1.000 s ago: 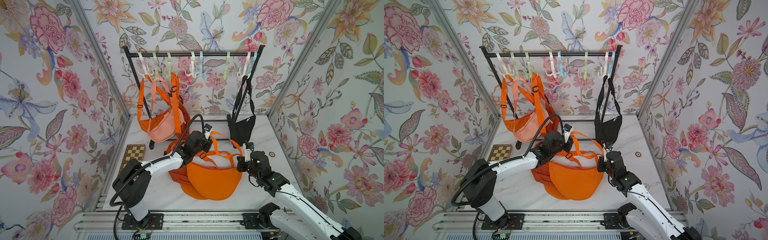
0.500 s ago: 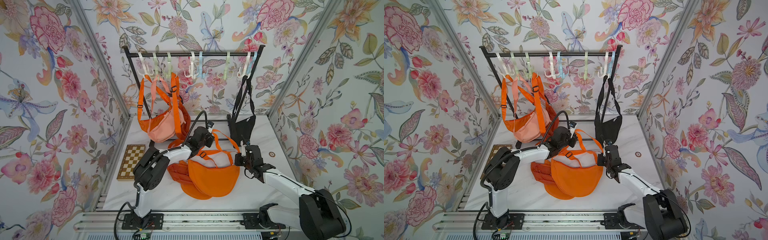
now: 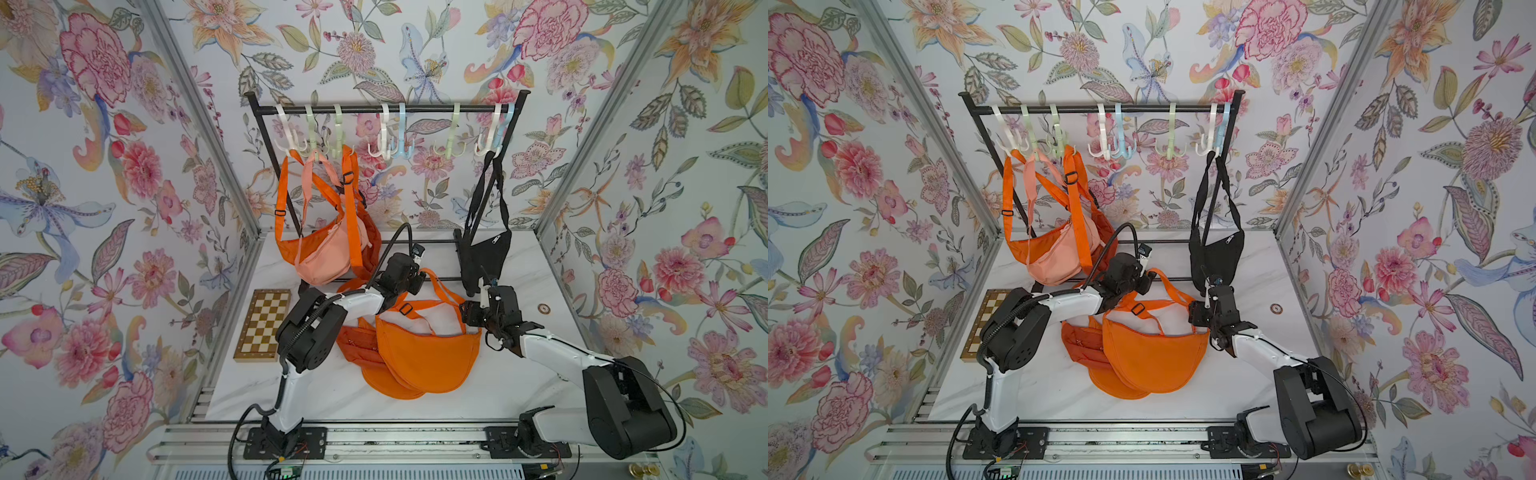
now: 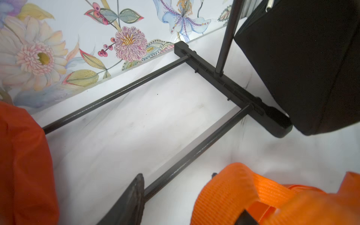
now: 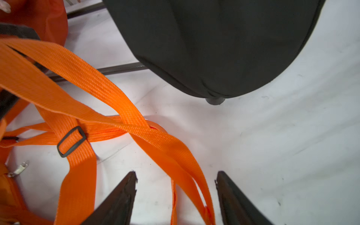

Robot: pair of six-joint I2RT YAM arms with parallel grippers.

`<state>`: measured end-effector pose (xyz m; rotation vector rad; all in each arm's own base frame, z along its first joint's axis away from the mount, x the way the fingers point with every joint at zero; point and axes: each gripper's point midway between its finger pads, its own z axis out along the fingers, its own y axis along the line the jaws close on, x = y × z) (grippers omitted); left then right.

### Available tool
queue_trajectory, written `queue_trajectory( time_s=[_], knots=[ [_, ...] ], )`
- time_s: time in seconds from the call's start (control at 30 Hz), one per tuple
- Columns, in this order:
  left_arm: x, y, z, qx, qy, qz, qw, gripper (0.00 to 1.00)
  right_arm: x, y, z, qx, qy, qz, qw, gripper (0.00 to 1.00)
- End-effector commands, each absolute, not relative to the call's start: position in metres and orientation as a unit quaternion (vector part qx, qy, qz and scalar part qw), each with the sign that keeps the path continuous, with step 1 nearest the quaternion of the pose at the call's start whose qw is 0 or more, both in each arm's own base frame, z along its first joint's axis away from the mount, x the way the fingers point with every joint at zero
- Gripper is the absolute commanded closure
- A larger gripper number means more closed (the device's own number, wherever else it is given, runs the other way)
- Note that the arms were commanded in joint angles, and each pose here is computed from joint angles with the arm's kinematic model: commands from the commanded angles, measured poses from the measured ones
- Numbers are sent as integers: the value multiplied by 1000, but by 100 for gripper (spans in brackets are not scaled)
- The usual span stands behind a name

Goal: Take the bag off the hook
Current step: Place the bag inside the bag.

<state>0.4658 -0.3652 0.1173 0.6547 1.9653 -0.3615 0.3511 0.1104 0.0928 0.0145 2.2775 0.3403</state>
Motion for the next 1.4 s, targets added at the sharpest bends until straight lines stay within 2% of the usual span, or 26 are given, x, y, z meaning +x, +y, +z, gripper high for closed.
queue_trajectory(
  time_s=[0.0,0.1,0.17,0.33,0.5,0.57,0.83,0.97,1.1,1.27,1.37],
  knots=[
    [469,-357,168,268,793,-136,530,33,360,109,130,9,884,138,447,27],
    [462,-356,187,283,788,-136,529,8,358,108,144,6,878,139,457,23],
    [455,-357,192,301,791,-139,514,2,356,108,152,4,875,139,464,22],
    [424,-358,192,333,792,-188,476,2,350,108,168,0,869,140,475,22],
    [399,-344,218,322,777,-226,491,1,345,111,183,-5,862,143,487,22],
    [389,-344,220,339,776,-238,476,1,343,113,188,-10,860,144,489,22],
    [359,-344,175,396,805,-242,368,1,337,120,200,-20,854,148,498,22],
    [352,-345,161,403,815,-236,344,1,335,122,198,-22,855,147,496,22],
    [352,-342,171,393,811,-240,362,2,335,123,195,-23,855,149,496,22],
    [339,-346,200,405,776,-294,385,2,335,125,194,-26,855,152,495,22],
    [348,-332,211,390,779,-259,417,3,335,127,194,-28,853,156,497,22]
  ],
)
